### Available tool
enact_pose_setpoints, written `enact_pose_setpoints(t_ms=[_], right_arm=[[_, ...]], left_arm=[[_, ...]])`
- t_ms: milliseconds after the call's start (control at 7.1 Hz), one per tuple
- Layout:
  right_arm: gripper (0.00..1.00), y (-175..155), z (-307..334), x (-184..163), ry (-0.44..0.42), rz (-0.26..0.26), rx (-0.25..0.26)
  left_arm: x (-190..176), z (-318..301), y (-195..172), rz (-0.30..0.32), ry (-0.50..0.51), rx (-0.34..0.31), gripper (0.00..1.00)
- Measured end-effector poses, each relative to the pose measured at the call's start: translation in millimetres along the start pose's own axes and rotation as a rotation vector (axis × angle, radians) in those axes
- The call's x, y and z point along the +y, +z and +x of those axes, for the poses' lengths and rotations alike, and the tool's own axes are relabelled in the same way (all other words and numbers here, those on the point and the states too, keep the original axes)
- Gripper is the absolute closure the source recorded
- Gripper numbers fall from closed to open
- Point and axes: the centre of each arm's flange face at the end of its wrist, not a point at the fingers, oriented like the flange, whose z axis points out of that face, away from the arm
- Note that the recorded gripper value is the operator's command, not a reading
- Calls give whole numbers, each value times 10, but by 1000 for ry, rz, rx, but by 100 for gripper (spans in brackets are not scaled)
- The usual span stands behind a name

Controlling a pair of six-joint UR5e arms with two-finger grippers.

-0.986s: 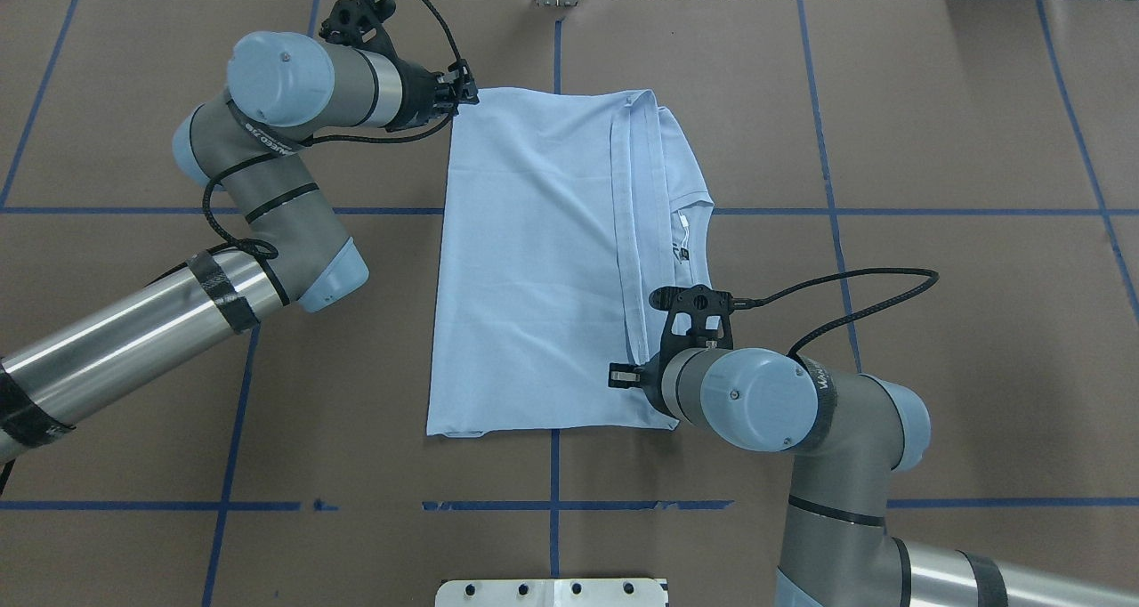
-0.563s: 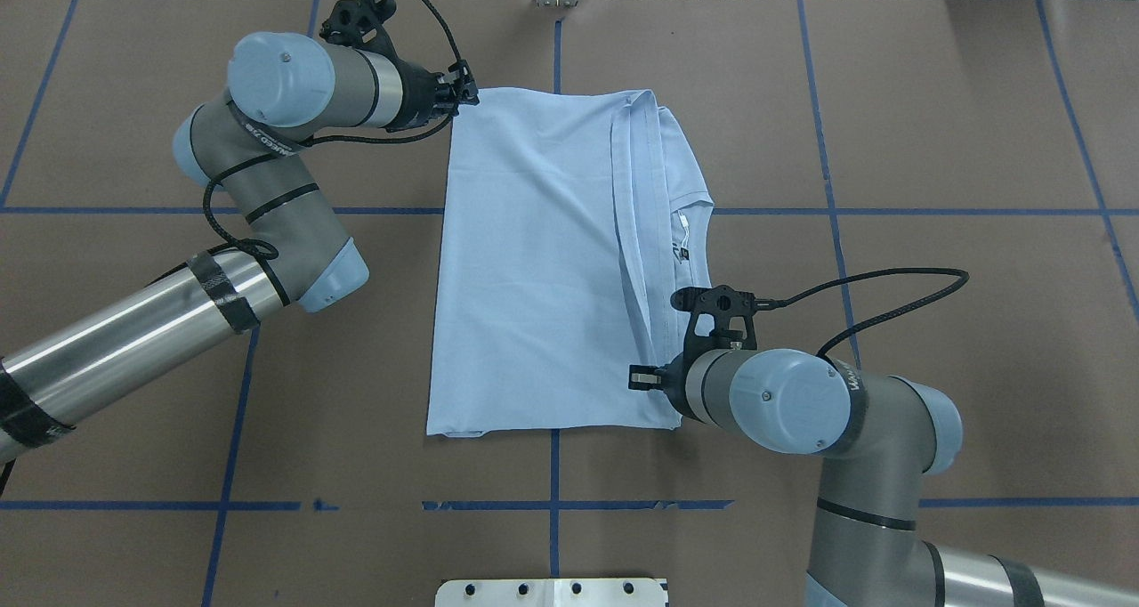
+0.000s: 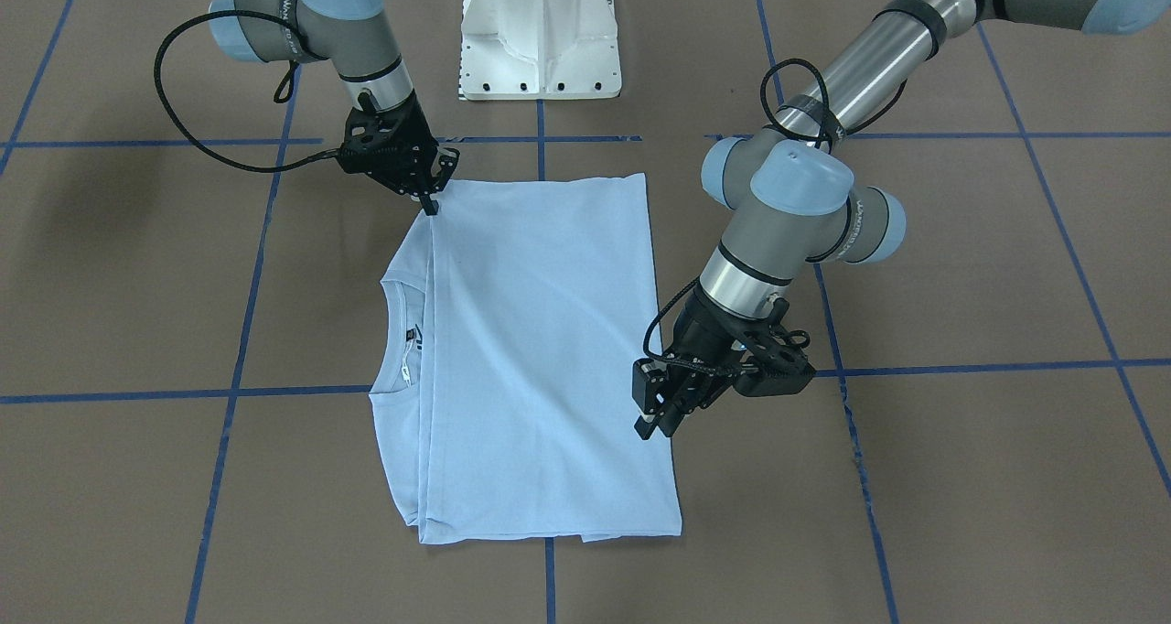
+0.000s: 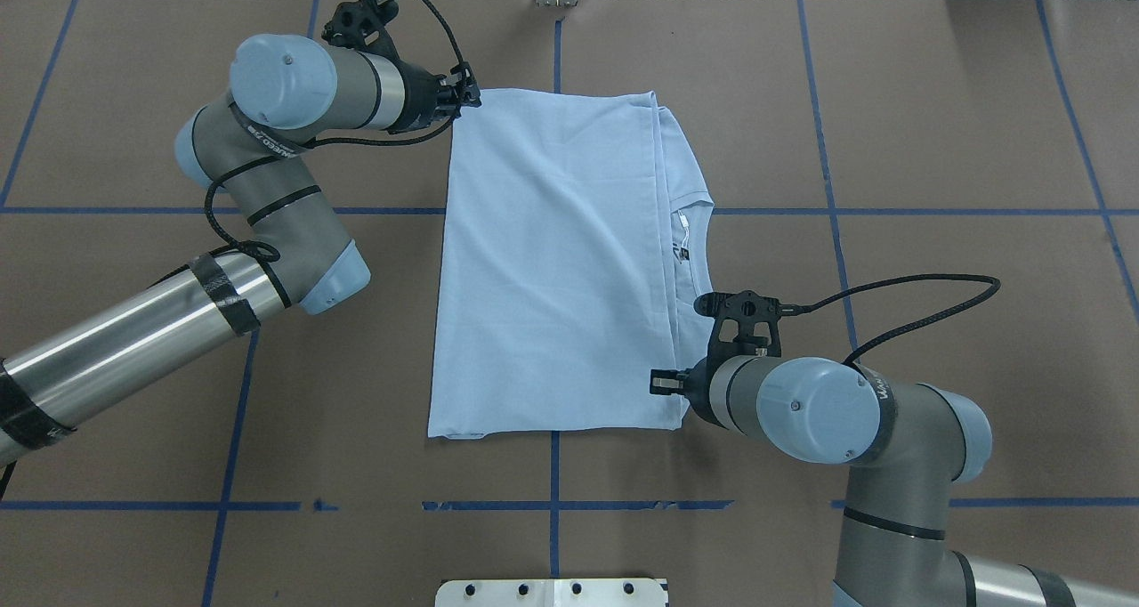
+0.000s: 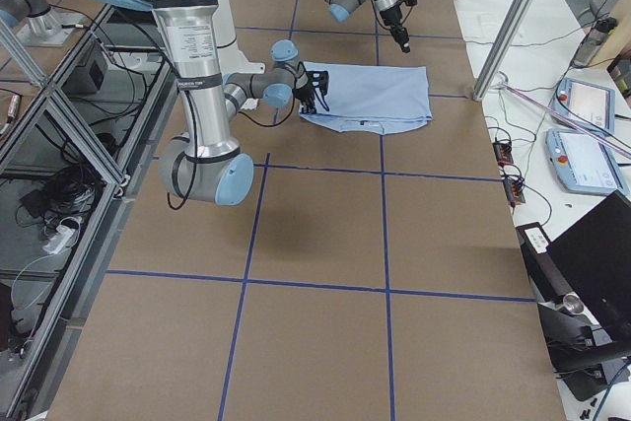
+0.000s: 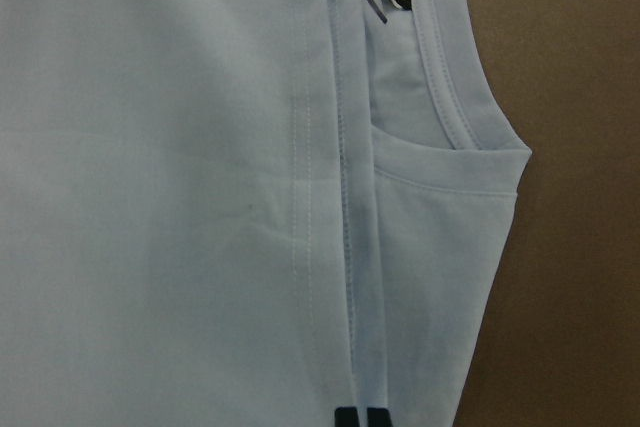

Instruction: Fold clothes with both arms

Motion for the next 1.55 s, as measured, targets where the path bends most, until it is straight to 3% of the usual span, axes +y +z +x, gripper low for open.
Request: enact_pose_setpoints(t_ms=[423, 704, 986, 1268, 1549], right_arm=[[36, -87, -38, -14, 35, 5, -16], [36, -116, -80, 8, 294, 2, -26], [34, -51, -85, 102, 510, -10, -14], [34, 43, -5, 171, 586, -7, 15], [33, 85, 24, 201, 597, 0, 50]], left_arm=[[44, 2, 15, -5, 1, 0, 60], [76, 37, -111, -19, 6, 21, 60], [85, 49, -533, -78, 11, 57, 60], [73, 40, -711, -95, 12, 65, 60], [72, 30, -728, -97, 10, 63, 60]])
